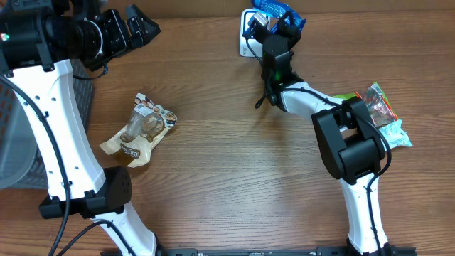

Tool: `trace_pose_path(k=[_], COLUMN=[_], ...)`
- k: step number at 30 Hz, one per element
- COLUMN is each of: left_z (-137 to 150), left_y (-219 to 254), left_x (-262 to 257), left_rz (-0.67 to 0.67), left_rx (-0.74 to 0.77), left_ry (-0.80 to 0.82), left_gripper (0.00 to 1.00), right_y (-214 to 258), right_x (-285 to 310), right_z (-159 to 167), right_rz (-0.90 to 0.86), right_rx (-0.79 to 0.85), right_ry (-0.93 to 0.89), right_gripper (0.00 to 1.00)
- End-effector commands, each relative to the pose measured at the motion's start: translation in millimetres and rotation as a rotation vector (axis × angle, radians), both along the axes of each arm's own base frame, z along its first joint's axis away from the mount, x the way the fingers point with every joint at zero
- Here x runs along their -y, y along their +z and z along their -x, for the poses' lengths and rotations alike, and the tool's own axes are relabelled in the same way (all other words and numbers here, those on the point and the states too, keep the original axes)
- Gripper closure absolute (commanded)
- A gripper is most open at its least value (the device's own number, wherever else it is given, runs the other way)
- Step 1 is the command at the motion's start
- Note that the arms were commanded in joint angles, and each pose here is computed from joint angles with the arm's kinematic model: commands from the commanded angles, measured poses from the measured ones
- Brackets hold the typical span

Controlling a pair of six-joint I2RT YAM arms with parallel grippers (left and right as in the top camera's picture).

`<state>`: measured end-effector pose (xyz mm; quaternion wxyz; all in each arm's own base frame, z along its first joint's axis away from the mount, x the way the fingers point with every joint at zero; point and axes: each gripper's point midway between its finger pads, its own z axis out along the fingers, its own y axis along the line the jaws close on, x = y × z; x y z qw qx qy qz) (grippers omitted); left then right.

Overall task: Scan the item barcode
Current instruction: 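Hold the blue Oreo pack against the scanner face with the right gripper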

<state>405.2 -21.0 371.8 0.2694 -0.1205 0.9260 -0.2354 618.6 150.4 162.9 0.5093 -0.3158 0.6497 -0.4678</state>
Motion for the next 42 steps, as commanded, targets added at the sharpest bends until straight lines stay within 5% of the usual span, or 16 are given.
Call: trace_pose_path(k=[1, 7, 14, 22, 42], left_z=[4, 4, 4, 4, 4], left_y=[10, 10, 10, 10, 10], left_x=[3, 3, 3, 3, 3], left_rz=[0.004, 0.004, 0.004, 0.004, 0.004], left_rx=[0.026, 0.026, 0.026, 0.026, 0.026], left_ry=[0.003, 0.003, 0.003, 0.003, 0.003], left_gripper=[0.00, 0.00, 0.00, 0.00, 0.00], right_y=[16, 24, 53, 65, 65], right_x=[4, 1, -2, -17, -23], right_z=[-4, -5, -4, -4, -5], right_rz=[0.055, 0.284, 0.295, 0.605, 0.627], right_rx=[0.017, -0.018, 0.096, 0.079, 0.087], right_ry=[0.004, 0.030, 0.034, 0.086, 0.115], right_gripper=[0.96, 0.96, 0.96, 0.96, 0.96])
